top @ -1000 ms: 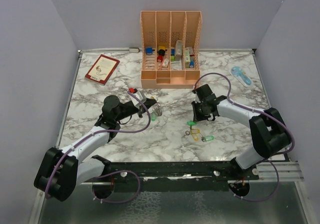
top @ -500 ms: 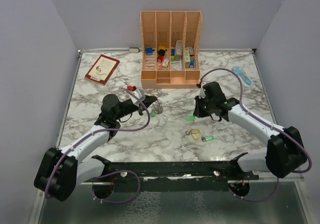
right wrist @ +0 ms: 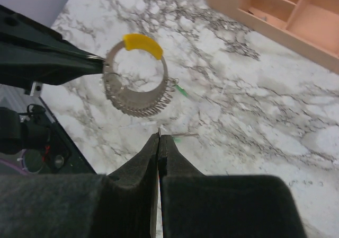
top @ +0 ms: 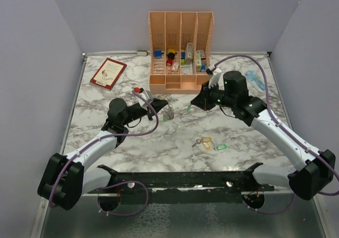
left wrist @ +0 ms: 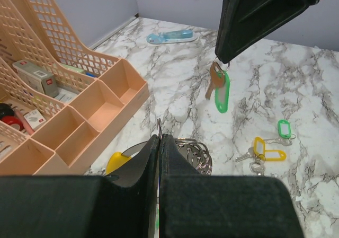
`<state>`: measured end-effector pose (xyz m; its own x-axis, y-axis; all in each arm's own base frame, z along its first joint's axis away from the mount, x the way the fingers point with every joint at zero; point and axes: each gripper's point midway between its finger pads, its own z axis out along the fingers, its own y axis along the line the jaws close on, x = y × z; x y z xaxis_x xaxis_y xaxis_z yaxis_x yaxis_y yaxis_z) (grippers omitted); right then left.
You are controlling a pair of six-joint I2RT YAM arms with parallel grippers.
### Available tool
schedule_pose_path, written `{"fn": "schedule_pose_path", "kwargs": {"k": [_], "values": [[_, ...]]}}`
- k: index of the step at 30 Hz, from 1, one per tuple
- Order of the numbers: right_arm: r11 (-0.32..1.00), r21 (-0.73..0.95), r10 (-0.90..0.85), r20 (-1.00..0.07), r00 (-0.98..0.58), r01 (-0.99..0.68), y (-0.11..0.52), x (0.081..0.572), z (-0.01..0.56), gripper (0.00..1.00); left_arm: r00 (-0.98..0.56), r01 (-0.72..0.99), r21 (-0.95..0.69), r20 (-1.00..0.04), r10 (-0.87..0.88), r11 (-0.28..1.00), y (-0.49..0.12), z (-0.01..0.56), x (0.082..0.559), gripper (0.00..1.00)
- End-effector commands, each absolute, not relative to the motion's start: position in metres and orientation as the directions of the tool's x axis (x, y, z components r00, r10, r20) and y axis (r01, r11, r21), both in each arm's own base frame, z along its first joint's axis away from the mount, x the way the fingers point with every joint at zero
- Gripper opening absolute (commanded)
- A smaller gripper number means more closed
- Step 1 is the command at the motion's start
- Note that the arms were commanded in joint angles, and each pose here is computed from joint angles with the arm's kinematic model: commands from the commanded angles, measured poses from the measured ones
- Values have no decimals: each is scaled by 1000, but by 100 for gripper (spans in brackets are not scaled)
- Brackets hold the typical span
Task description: Put the keys on the keyring
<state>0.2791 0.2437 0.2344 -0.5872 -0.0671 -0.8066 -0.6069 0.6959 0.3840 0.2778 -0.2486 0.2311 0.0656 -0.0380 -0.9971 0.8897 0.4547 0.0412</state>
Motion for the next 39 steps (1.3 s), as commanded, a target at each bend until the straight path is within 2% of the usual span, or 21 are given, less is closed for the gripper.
{"fn": "schedule_pose_path", "kwargs": {"k": [1, 15, 39], "values": [[584, 395, -56, -852, -521, -709, 281, 271, 271, 1, 122, 902, 81, -990, -69, 423, -255, 257, 275, 0], [534, 347, -77, -888, -453, -771, 326, 274, 281, 1, 115, 916, 100, -993, -15, 388, -261, 248, 268, 0], [532, 341, -124, -874, -469, -775, 341, 277, 267, 1, 136, 914, 117, -990, -24, 388, -262, 255, 267, 0]]}}
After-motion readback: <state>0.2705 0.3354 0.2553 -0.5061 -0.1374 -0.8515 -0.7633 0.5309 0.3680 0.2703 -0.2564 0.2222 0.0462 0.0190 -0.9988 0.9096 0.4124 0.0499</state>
